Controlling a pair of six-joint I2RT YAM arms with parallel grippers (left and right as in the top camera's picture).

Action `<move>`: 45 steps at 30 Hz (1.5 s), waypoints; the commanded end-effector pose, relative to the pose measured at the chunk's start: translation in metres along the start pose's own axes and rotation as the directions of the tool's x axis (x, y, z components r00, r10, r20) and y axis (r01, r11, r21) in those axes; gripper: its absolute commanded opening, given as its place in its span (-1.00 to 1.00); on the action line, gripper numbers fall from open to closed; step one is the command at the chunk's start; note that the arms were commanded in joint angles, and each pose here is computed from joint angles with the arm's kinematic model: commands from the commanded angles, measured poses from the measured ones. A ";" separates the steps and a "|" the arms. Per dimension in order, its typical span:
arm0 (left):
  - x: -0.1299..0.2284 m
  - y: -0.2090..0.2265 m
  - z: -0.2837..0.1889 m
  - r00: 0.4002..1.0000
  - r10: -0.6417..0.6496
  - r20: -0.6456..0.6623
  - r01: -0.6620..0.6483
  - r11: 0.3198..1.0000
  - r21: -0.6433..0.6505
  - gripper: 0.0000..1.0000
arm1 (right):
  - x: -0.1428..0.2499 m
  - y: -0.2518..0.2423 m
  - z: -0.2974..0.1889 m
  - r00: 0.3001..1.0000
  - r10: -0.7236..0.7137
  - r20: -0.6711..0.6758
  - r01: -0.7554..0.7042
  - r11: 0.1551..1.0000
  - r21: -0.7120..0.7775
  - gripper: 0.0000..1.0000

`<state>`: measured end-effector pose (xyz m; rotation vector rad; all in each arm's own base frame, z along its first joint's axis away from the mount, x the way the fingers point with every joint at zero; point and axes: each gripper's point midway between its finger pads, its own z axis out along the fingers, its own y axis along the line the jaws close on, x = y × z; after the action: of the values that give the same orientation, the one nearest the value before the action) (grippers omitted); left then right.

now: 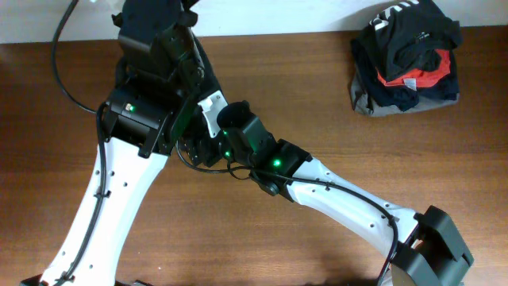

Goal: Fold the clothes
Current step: 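Grasp the hanging t-shirt with the right gripper beside the left, then stretch the t-shirt between both grippers and lay it on the table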

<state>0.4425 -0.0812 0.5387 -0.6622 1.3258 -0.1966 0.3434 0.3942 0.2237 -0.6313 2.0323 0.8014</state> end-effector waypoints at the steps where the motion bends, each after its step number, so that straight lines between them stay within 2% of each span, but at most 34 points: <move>1: -0.025 0.001 -0.008 0.999 -0.007 0.054 0.008 1.000 -0.016 -0.99 | -0.008 0.010 -0.002 1.000 -0.003 0.026 0.003 1.000 0.003 0.56; 5: -0.025 0.000 -0.008 0.999 -0.008 0.054 0.009 1.000 -0.015 -0.99 | 0.005 0.003 0.012 1.000 -0.004 0.003 0.003 0.999 0.034 0.52; 7: -0.026 0.000 -0.008 0.998 -0.010 0.055 0.011 1.000 -0.014 -0.99 | 0.015 -0.001 0.021 1.000 -0.001 -0.019 0.002 0.999 0.041 0.33; 11: -0.027 0.000 -0.008 0.998 -0.016 0.061 0.016 1.000 -0.012 -0.99 | 0.024 -0.004 0.027 0.999 0.002 -0.043 0.000 0.999 0.045 -0.48; 15: -0.030 -0.001 -0.008 0.997 0.023 0.068 -0.023 1.000 -0.011 -0.99 | 0.030 -0.013 0.026 0.998 0.005 -0.064 0.001 0.996 0.090 -0.91; 20: -0.029 0.001 -0.009 0.973 0.226 0.054 -0.225 0.974 -0.028 -0.99 | 0.025 -0.047 0.009 0.996 0.038 -0.082 -0.023 0.985 0.173 -0.93; 26: -0.011 0.032 -0.005 0.909 0.411 -0.067 -0.416 0.906 -0.084 -0.99 | -0.011 -0.106 -0.056 0.996 0.076 -0.051 -0.061 0.966 0.252 -0.93; 36: 0.008 0.069 -0.001 0.834 0.512 -0.204 -0.541 0.831 -0.126 -0.98 | -0.064 -0.162 -0.167 0.992 0.083 0.099 -0.107 0.955 0.278 -0.92; 45: 0.030 0.093 -0.006 0.749 0.574 -0.332 -0.632 0.770 -0.093 -0.98 | -0.086 -0.195 -0.222 0.987 0.023 0.158 -0.079 0.930 0.359 -0.92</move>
<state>0.4350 -0.0354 0.4406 -0.3193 1.8305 0.4177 0.4069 0.1244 0.2959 -0.2492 2.0898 0.4851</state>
